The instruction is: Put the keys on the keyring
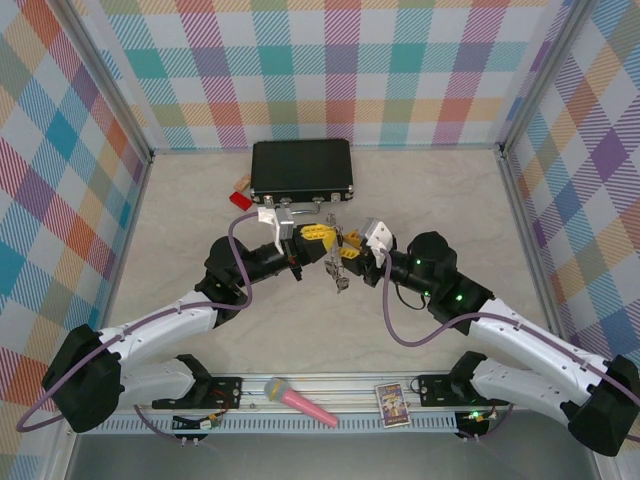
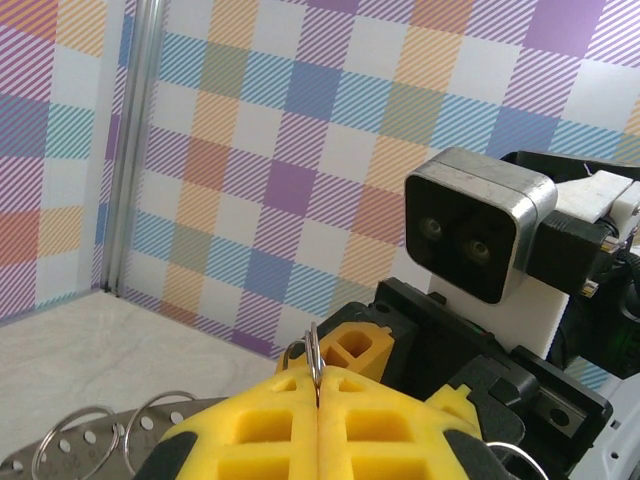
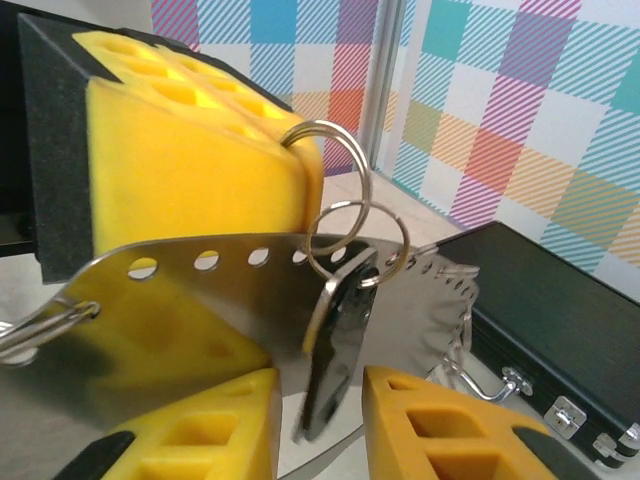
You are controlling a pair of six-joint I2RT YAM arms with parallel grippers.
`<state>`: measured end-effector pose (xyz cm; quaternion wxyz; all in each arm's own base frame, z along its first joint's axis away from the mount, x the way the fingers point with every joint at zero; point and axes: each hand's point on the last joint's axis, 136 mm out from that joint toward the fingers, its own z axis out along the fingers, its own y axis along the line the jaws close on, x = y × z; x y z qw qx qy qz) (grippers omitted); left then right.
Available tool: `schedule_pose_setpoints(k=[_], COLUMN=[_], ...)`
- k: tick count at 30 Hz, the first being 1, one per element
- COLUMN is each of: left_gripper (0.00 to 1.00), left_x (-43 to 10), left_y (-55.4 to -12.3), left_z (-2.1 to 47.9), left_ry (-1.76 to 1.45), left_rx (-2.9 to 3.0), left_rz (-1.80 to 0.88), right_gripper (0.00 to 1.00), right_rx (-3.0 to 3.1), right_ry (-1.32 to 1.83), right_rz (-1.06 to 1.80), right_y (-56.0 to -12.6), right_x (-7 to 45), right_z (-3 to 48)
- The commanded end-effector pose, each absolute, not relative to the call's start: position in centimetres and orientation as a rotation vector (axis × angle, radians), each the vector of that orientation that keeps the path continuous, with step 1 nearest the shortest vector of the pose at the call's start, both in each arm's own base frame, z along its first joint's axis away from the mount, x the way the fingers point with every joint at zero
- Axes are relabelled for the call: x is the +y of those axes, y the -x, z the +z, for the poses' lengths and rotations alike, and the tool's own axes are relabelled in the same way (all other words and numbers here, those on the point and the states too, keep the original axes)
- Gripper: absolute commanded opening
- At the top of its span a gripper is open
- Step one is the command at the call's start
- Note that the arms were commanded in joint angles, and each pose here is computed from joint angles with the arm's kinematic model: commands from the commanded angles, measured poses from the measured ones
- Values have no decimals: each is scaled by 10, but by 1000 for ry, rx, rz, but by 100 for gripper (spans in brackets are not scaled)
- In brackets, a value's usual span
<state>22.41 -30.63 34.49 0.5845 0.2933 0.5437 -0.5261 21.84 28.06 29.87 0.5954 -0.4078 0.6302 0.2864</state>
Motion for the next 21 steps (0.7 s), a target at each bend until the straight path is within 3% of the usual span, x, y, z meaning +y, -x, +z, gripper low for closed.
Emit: schedule_pose_setpoints(k=[1, 4, 7, 21], left_gripper=[0, 0, 0, 0], left_x=[-304, -304, -303, -302], left_y=[-215, -215, -215, -214], left_z=[367, 367, 370, 381], left_ry=[-692, -693, -684, -664], left_rx=[1171, 1176, 1167, 1129], left_rz=[-1248, -1252, -1252, -1278], right_gripper=[26, 16, 0, 0], right_rx=[1356, 1351, 1348, 1400], right_ry=[917, 922, 951, 1099], right_rz=[644, 639, 649, 695], right_y=[-221, -222, -218, -204], right_x=[281, 282, 284, 294], right_z=[329, 330, 327, 294])
